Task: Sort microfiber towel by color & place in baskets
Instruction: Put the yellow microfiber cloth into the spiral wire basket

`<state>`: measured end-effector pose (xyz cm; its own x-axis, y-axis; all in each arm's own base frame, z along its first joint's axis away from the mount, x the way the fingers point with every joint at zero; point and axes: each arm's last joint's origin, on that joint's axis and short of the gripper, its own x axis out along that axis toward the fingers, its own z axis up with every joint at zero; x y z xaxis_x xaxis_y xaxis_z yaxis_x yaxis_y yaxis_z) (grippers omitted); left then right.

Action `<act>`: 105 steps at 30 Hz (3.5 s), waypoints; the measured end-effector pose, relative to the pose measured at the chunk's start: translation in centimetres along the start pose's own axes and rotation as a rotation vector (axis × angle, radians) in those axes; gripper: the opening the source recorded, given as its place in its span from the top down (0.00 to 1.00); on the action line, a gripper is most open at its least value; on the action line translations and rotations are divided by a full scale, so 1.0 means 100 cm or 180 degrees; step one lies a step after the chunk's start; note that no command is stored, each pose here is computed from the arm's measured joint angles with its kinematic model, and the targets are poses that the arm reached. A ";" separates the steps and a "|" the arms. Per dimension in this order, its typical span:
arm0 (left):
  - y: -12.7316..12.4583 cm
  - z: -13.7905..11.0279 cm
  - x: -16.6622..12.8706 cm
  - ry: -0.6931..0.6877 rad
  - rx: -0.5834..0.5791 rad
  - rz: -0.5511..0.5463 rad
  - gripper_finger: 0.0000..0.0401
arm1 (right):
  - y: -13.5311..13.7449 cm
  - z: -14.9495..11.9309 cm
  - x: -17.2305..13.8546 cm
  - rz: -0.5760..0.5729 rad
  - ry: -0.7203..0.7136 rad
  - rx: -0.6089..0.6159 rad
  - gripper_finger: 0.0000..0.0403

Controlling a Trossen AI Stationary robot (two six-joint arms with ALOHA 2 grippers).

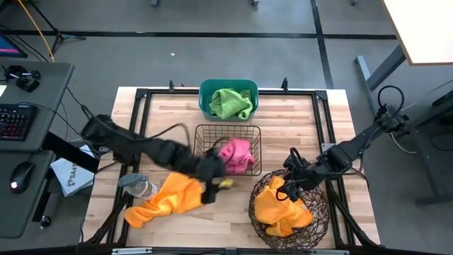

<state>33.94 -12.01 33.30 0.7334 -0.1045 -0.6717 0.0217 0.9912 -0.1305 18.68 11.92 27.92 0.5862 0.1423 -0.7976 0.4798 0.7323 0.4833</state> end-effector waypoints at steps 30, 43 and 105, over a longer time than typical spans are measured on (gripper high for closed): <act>-0.040 -0.186 0.096 0.3378 -0.0371 0.0984 0.43 | 0.001 0.004 0.000 0.0013 -0.0177 -0.0023 0.23; -0.035 -0.198 0.086 0.3257 -0.0404 0.0637 0.89 | 0.002 0.004 0.000 0.0039 -0.0187 -0.0018 0.23; -0.030 0.005 0.222 -0.1452 -0.0132 -0.0758 0.71 | -0.016 0.046 -0.153 0.1265 -0.3267 -0.0429 0.23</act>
<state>50.50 -17.31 19.12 0.9333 -0.2717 -0.2347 0.2040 0.9392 -0.2763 11.92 5.55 41.01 0.9751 -0.1905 0.1134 0.0992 0.8323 0.5454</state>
